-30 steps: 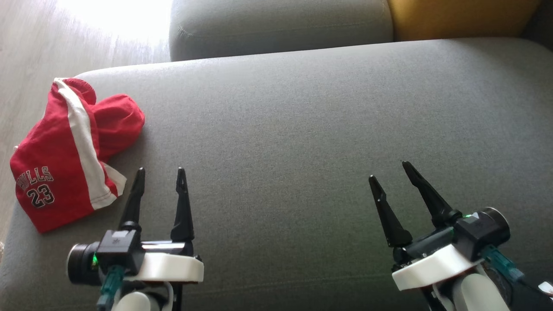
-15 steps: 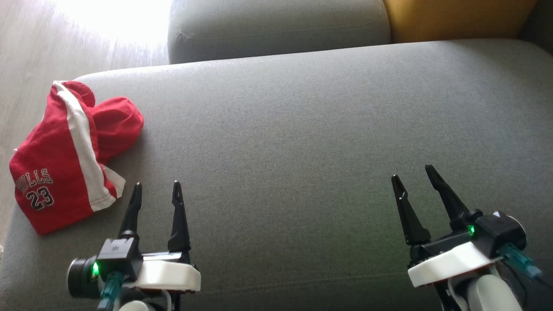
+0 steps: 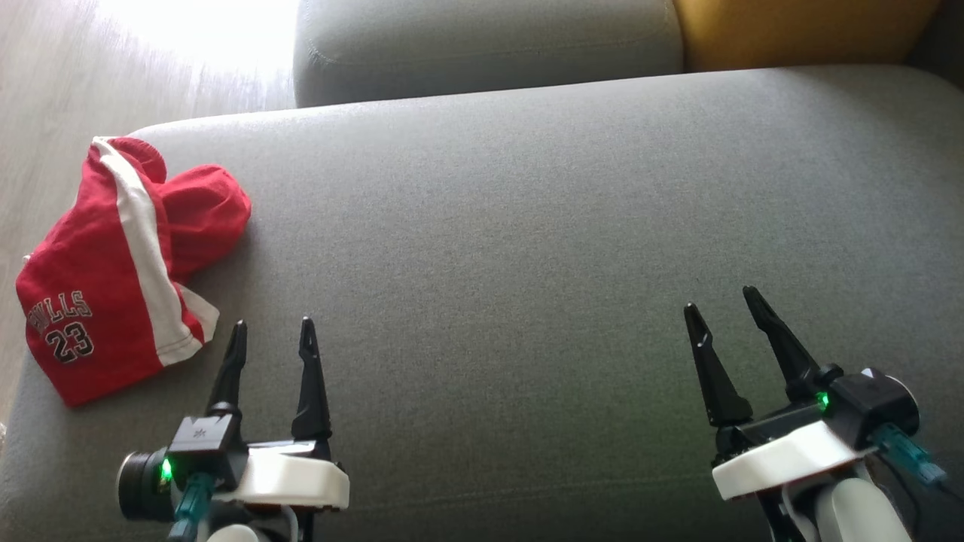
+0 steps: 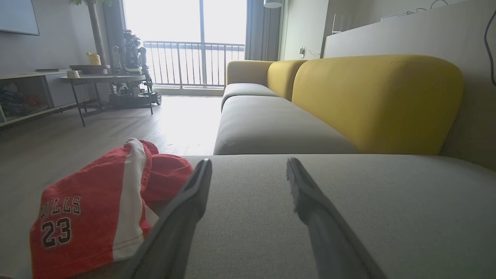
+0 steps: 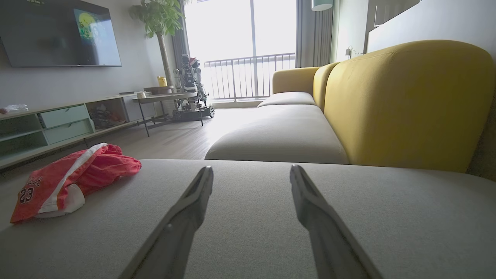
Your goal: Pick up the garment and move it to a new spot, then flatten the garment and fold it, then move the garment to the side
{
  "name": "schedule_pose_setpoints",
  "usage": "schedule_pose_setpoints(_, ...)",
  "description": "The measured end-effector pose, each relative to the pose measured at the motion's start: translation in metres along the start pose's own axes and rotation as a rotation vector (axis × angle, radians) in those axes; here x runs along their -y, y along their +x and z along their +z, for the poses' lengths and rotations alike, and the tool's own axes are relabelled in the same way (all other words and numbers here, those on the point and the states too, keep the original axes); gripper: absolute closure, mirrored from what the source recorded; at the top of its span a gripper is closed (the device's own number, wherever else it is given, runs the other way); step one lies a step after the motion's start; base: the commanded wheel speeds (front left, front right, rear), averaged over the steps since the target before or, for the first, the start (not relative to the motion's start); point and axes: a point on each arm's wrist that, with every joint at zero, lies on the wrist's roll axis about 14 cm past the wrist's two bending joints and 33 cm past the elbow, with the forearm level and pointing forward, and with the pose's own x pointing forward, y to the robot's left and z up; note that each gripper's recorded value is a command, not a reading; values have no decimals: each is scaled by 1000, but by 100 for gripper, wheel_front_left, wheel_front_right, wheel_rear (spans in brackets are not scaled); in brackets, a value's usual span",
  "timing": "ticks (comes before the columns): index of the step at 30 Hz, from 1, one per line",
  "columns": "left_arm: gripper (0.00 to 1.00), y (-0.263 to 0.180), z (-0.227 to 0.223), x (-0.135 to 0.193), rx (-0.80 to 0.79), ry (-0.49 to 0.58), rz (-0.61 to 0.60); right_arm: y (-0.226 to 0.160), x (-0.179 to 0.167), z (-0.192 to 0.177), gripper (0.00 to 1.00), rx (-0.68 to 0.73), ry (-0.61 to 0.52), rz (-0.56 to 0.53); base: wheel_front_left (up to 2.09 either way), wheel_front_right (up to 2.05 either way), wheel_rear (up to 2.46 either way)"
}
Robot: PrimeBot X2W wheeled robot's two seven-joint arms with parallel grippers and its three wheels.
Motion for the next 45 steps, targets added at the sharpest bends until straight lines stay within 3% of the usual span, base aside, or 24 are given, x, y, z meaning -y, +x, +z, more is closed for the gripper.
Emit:
schedule_pose_setpoints(15,0,-4,-2,-8,-8,5,27,6,-9,-2,0,-4,5,29,0,0,0)
schedule_pose_setpoints(45,0,-57,8,-83,0,48,305,38,-98,-14,0,-20,53,295,0,0,0)
